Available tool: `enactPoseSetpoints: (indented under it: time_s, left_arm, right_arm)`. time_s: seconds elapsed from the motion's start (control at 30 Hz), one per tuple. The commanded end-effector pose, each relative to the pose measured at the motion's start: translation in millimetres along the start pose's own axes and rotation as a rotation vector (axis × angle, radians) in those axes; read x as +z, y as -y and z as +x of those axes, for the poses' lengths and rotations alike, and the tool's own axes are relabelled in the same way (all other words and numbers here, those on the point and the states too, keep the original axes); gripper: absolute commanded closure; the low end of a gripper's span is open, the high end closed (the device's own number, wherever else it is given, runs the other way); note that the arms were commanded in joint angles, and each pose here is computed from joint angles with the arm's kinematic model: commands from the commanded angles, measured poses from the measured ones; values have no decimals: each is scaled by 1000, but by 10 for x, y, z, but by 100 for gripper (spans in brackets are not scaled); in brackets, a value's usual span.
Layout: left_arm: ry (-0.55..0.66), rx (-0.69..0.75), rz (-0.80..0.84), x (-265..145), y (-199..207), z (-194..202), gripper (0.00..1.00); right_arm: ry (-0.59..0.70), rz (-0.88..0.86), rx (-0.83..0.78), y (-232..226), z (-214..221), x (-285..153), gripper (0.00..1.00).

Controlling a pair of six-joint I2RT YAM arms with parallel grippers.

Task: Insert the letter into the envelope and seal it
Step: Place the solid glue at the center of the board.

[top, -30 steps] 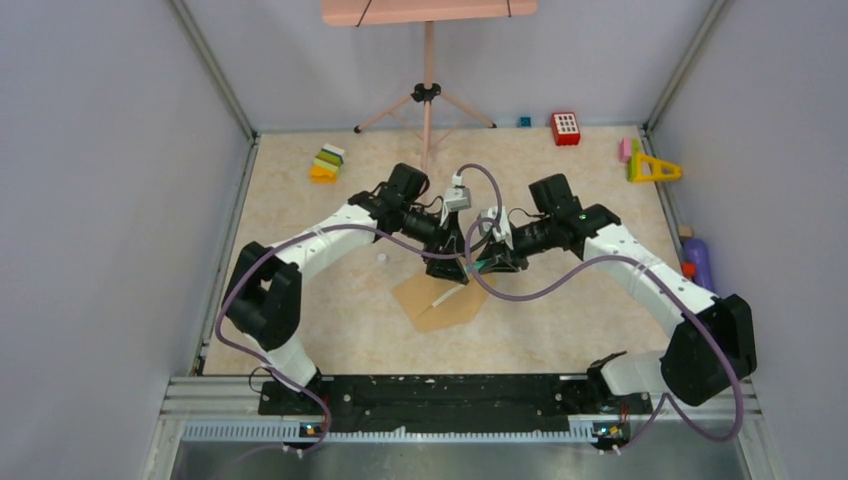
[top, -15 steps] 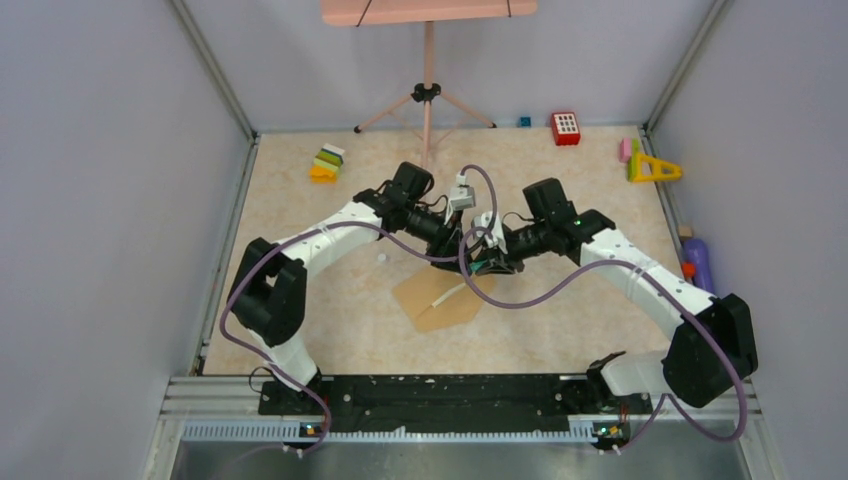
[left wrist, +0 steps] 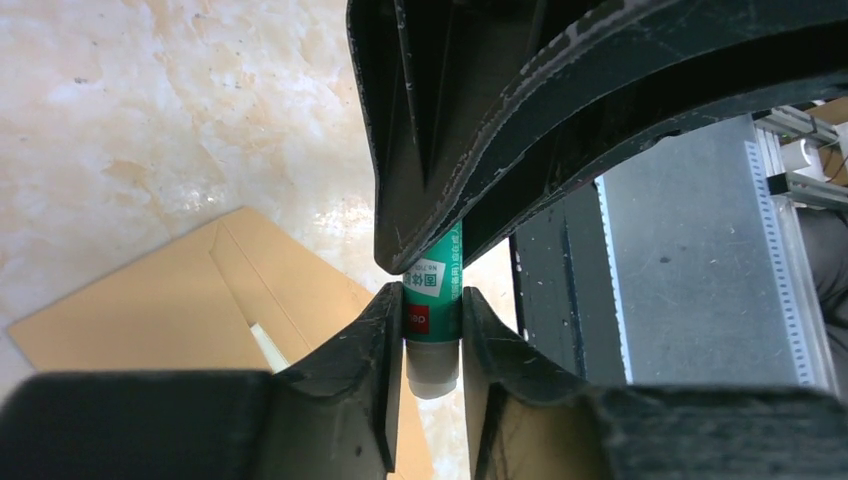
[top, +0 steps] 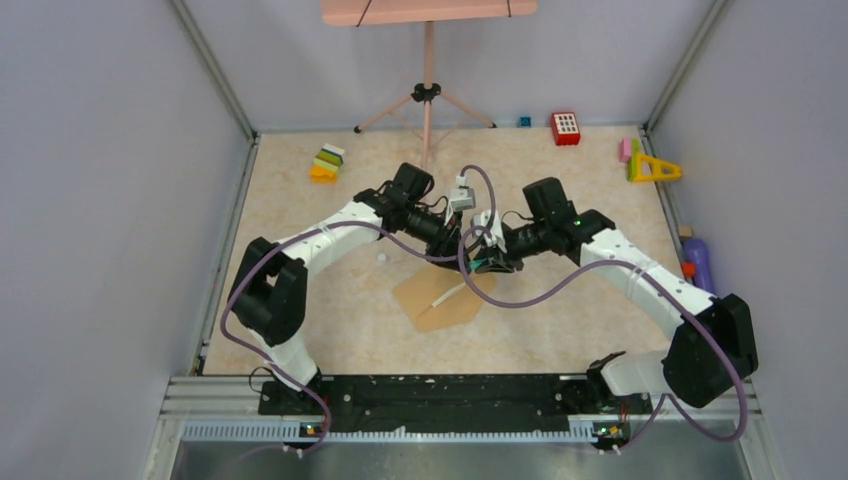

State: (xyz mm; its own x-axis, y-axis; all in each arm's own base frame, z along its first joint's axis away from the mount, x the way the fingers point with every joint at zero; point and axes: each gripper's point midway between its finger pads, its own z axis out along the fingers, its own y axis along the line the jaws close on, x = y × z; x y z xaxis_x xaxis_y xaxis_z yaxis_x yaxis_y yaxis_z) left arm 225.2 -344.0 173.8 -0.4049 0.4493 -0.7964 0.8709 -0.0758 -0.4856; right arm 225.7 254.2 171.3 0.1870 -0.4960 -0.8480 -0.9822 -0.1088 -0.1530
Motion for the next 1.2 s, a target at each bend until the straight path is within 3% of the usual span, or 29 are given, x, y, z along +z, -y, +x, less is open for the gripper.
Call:
enactPoseSetpoints:
  time_s: [0.0, 0.1, 0.33, 0.4, 0.47, 0.63, 0.97, 1.17]
  left_arm:
    - [9, 38, 30, 41, 51, -107, 77]
    - [10, 36, 35, 43, 60, -108, 93]
    - [18, 24, -7, -75, -49, -121, 92]
    - [34, 13, -41, -217, -138, -139, 92]
    - [37, 10, -82, -381, -224, -118, 92]
    - [-36, 18, -271, -781, -517, 133, 93]
    - [-203, -106, -763, -1569, -1319, 970, 97]
    - [-232, -11, -748, -1524, -1454, 1060, 97]
  right_arm:
    - [40, 19, -58, 23, -188, -13, 100]
    - [34, 29, -59, 41, -186, -13, 100]
    - [27, 97, -54, 101, -277, -132, 23]
    - [33, 120, -65, 89, -311, -198, 9]
    - [40, 147, -69, 88, -334, -279, 2]
    - [50, 207, -71, 107, -341, -448, 1]
    - [78, 206, -49, 89, -280, -383, 1]
    - [69, 215, -42, 96, -220, -364, 1]
